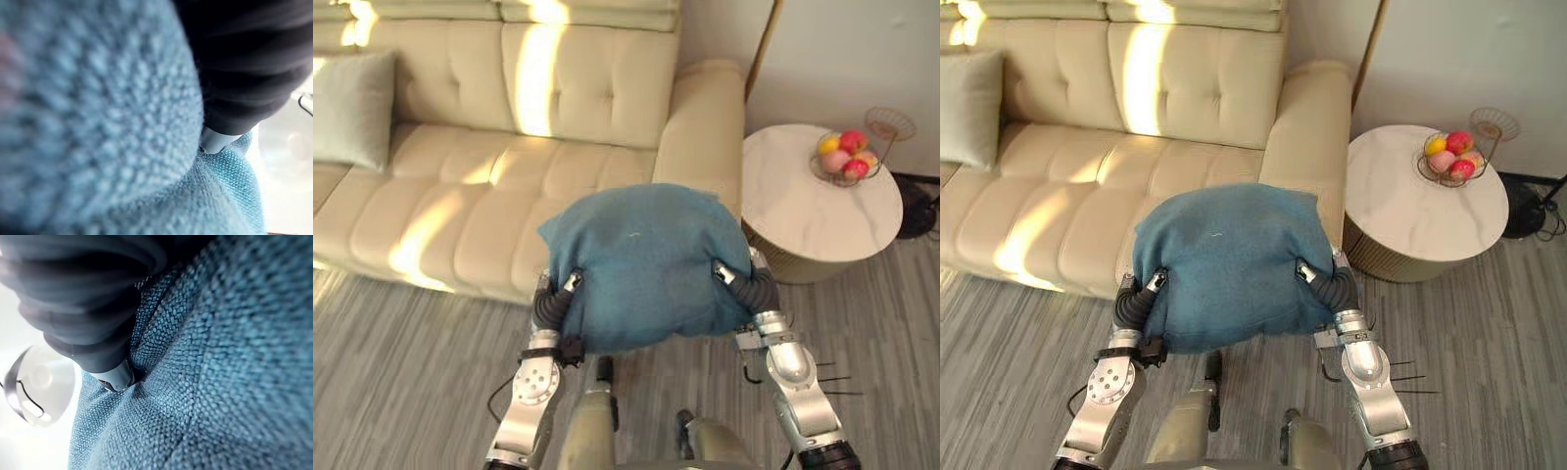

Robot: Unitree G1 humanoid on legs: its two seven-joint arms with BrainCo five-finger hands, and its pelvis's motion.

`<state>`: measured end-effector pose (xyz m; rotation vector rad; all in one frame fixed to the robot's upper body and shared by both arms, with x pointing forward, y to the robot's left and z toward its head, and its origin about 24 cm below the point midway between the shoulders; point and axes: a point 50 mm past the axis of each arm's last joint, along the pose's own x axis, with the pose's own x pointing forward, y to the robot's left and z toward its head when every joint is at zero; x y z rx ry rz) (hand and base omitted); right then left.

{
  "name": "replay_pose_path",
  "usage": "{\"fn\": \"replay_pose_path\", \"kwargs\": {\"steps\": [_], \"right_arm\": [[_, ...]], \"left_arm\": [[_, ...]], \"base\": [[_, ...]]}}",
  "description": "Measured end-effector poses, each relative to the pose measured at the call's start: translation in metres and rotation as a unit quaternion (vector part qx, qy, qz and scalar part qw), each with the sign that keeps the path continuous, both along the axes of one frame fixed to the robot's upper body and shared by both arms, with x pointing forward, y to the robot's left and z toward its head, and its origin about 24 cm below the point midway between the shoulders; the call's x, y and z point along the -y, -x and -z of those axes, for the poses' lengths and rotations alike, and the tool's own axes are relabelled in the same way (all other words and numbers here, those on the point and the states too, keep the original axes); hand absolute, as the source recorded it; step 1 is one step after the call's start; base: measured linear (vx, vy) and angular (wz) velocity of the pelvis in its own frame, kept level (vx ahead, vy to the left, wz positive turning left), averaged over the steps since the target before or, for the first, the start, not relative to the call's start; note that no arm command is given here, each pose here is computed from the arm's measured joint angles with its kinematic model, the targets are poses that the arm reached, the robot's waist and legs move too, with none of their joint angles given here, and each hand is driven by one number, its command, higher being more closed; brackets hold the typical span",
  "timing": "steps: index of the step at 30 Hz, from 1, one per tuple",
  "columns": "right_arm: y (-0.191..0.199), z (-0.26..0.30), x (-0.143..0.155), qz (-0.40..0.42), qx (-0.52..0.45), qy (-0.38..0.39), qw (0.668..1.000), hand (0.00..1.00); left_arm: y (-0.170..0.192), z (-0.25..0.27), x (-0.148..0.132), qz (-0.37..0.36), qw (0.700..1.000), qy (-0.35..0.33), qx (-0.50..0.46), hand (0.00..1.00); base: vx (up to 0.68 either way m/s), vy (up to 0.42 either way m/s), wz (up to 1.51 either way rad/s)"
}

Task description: Pick up cushions and gather them together orderly.

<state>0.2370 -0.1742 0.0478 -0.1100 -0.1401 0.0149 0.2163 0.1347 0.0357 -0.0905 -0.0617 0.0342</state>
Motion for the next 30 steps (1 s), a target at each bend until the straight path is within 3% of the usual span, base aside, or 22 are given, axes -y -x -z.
{"fn": "replay_pose_path", "kwargs": {"steps": [6, 16, 30], "right_arm": [[0.000, -0.002, 0.015, 0.034, 0.005, -0.001, 0.999, 1.00], [0.001, 0.001, 0.009, 0.033, -0.003, -0.016, 0.999, 1.00], [0.017, 0.031, 0.009, 0.041, -0.067, -0.024, 0.997, 1.00]], "left_arm": [[-0.009, -0.007, 0.015, 0.040, 0.999, 0.007, 0.018, 1.00], [-0.009, 0.005, 0.007, 0.049, 0.999, -0.014, -0.008, 1.00], [-0.001, 0.018, 0.002, 0.059, 0.997, -0.031, -0.042, 1.00]], "base": [[-0.18, 0.088, 0.68], [0.02, 0.176, 0.05], [0.35, 0.028, 0.46]]}}
